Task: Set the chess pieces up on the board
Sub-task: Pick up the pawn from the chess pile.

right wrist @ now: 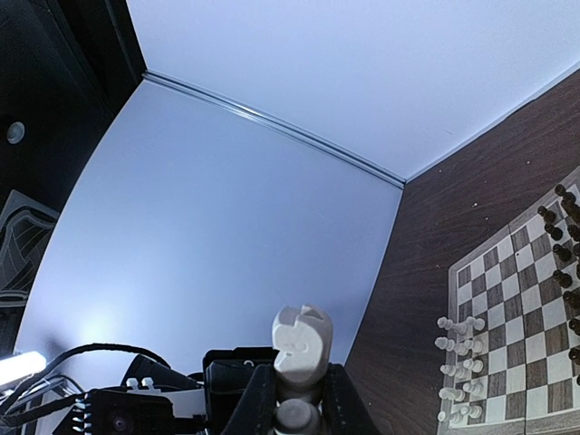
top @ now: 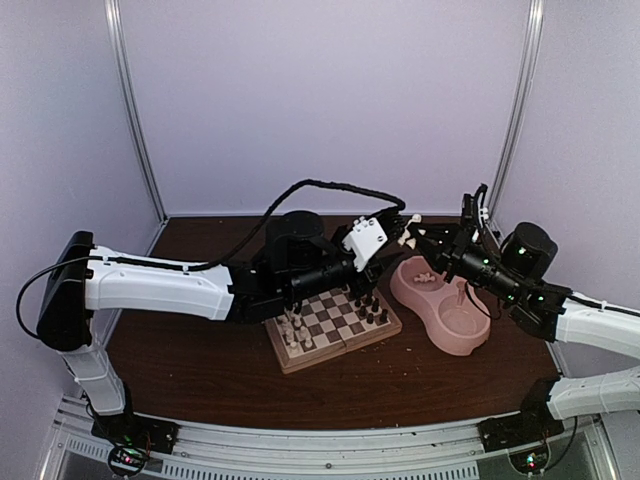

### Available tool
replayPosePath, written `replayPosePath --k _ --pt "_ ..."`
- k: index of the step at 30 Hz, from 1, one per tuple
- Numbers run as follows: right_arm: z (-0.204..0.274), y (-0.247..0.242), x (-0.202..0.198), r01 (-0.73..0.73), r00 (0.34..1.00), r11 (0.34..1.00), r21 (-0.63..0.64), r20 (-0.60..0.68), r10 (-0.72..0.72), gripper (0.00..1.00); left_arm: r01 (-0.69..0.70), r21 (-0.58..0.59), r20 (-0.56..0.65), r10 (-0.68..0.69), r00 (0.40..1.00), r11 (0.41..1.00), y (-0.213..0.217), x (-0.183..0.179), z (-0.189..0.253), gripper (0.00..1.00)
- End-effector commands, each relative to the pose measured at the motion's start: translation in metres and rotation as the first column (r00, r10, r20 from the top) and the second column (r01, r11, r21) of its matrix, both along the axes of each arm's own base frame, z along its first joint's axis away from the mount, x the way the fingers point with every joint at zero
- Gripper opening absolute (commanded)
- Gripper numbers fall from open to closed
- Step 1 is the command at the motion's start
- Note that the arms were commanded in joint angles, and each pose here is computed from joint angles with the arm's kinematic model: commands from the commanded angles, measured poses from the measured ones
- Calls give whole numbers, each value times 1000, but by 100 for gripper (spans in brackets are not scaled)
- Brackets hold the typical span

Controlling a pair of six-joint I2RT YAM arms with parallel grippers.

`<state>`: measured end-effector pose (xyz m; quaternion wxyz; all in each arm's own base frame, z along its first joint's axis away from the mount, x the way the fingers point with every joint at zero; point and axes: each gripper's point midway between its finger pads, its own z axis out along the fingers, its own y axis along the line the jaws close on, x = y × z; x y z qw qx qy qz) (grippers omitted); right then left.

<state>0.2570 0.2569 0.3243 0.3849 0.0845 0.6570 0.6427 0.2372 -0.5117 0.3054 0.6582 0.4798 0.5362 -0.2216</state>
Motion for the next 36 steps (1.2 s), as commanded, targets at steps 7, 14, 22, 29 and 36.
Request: replayPosePath --k 7,14,22,29,36 --pt "-1 2 -3 -5 1000 1000 20 8 5 3 -17 -62 43 19 999 998 -1 5 25 34" --pt "-3 2 -3 -6 1000 1000 16 5 6 4 -19 -66 45 22 999 998 0 6 26 31" --pt "-4 2 -3 -4 1000 1000 21 4 4 4 -15 -58 44 18 999 998 0 5 24 16" --pt "-9 1 -3 6 1000 1000 9 4 -6 4 -43 -59 30 45 999 997 4 8 23 6" --pt "-16 -1 -2 19 1000 1000 -5 0 -19 4 -50 -52 12 51 999 997 6 8 18 13"
